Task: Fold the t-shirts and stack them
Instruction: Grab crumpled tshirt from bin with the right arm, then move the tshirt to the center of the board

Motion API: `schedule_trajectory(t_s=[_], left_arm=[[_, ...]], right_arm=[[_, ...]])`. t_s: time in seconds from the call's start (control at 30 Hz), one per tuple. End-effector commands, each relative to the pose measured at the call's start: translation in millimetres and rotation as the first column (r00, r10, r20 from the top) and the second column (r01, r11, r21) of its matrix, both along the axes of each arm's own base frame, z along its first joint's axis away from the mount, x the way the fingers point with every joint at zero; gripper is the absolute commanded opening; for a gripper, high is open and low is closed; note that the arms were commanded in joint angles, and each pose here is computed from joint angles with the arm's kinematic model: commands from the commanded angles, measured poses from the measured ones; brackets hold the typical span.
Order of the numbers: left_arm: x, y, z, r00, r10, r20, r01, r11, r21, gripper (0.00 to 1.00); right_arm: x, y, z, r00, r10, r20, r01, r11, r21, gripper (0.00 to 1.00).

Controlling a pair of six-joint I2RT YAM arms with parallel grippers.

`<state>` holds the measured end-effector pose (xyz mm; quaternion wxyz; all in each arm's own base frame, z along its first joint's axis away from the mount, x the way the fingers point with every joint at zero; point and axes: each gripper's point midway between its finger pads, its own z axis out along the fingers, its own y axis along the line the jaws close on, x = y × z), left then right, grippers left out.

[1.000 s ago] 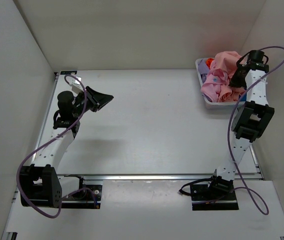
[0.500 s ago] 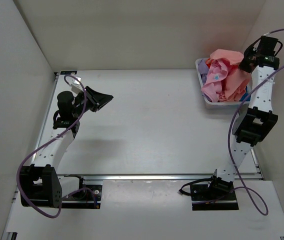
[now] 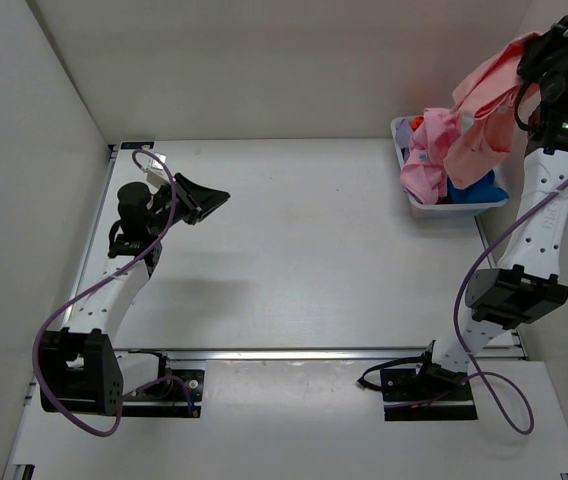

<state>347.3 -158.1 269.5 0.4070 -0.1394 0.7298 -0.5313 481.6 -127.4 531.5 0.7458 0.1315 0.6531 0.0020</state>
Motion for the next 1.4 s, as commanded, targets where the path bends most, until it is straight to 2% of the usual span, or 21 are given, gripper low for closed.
schedule_trajectory(t_s=[0.0,0.23,0.4,0.6,0.63,0.7,0.77,0.8,0.9,0.97,1.0,1.03,1.07,1.1,1.13,1.17,1.27,1.3,1.33,1.37], left_arm=[[0.6,-3.4,13.1,0.999,-0.014,0.037,0.013,1.0,0.008,0.35],[1.9,-5.7,13.9,0.999,-0.02,0.039,0.02,1.0,0.01,0.35],[3.1,-12.3,16.4,0.998,-0.045,0.05,0.044,0.999,0.012,0.34],[4.2,-11.6,12.4,0.999,-0.037,0.033,0.037,0.999,0.001,0.33],[2.8,-11.3,15.0,0.999,-0.036,0.039,0.036,0.999,0.0,0.33],[3.9,-10.1,13.6,0.999,-0.034,0.036,0.034,0.999,-0.001,0.32],[4.3,-6.5,17.3,0.999,-0.024,0.047,0.024,1.0,-0.005,0.31],[6.0,-1.3,23.8,0.999,-0.011,0.051,0.011,1.0,-0.018,0.28],[13.4,17.6,36.6,0.998,0.038,0.042,-0.036,0.998,-0.042,0.27],[19.7,36.6,46.9,0.993,0.093,0.078,-0.09,0.995,-0.041,0.27],[19.8,37.8,50.3,0.992,0.101,0.078,-0.098,0.994,-0.048,0.28],[15.8,35.3,52.5,0.992,0.091,0.085,-0.087,0.995,-0.047,0.29],[15.3,36.6,52.3,0.99,0.106,0.092,-0.103,0.994,-0.039,0.29],[11.1,33.5,48.0,0.991,0.096,0.094,-0.094,0.995,-0.025,0.31],[10.4,36.0,43.4,0.991,0.111,0.077,-0.109,0.994,-0.022,0.3],[7.3,33.2,35.3,0.992,0.112,0.056,-0.111,0.994,-0.021,0.31],[-5.2,30.5,6.4,0.993,0.117,-0.013,-0.118,0.993,-0.031,0.33],[-10.4,19.8,4.9,0.996,0.087,-0.011,-0.088,0.996,-0.033,0.33],[-14.6,16.4,-2.3,0.997,0.08,-0.007,-0.08,0.997,-0.011,0.36],[-21.8,6.5,-11.8,0.999,0.047,-0.007,-0.047,0.998,0.029,0.38]], right_arm=[[-23.3,15.4,70.4,0.971,0.092,0.222,-0.082,0.995,-0.055,0.0],[-44.3,51.6,125.8,0.903,0.252,0.347,-0.216,0.967,-0.137,0.0],[-48.5,119.3,123.8,0.831,0.438,0.344,-0.417,0.899,-0.138,0.01],[-37.1,214.3,73.2,0.761,0.612,0.214,-0.608,0.788,-0.092,0.0],[-37.9,242.1,62.0,0.725,0.664,0.186,-0.663,0.745,-0.075,0.0],[-36.4,274.2,42.1,0.688,0.714,0.131,-0.713,0.699,-0.062,0.0],[-27.0,299.5,5.2,0.668,0.744,0.025,-0.743,0.668,-0.032,0.0],[-29.6,315.8,-0.6,0.64,0.768,0.008,-0.768,0.64,-0.029,0.0],[-24.1,347.5,-57.7,0.546,0.826,-0.138,-0.83,0.556,0.046,0.0],[-26.0,358.9,-103.5,0.453,0.856,-0.251,-0.852,0.498,0.16,0.02],[-28.9,366.5,-121.9,0.407,0.864,-0.296,-0.854,0.475,0.214,0.05],[-24.8,371.4,-144.1,0.374,0.863,-0.339,-0.85,0.466,0.247,0.14],[-27.3,375.9,-158.7,0.345,0.859,-0.378,-0.841,0.462,0.282,0.28],[-31.3,379.4,-173.0,0.323,0.852,-0.413,-0.83,0.465,0.309,0.37],[-35.8,381.8,-178.4,0.316,0.847,-0.427,-0.828,0.466,0.312,0.58],[-39.1,383.7,-192.7,0.302,0.836,-0.458,-0.817,0.475,0.328,0.65],[-48.6,380.0,-224.6,0.317,0.759,-0.569,-0.765,0.559,0.32,0.76],[-50.7,373.5,-234.1,0.321,0.729,-0.605,-0.745,0.589,0.314,0.77],[-61.1,376.2,-244.4,0.288,0.716,-0.636,-0.737,0.59,0.33,0.76],[-61.1,370.5,-250.6,0.297,0.695,-0.655,-0.712,0.618,0.333,0.74]])
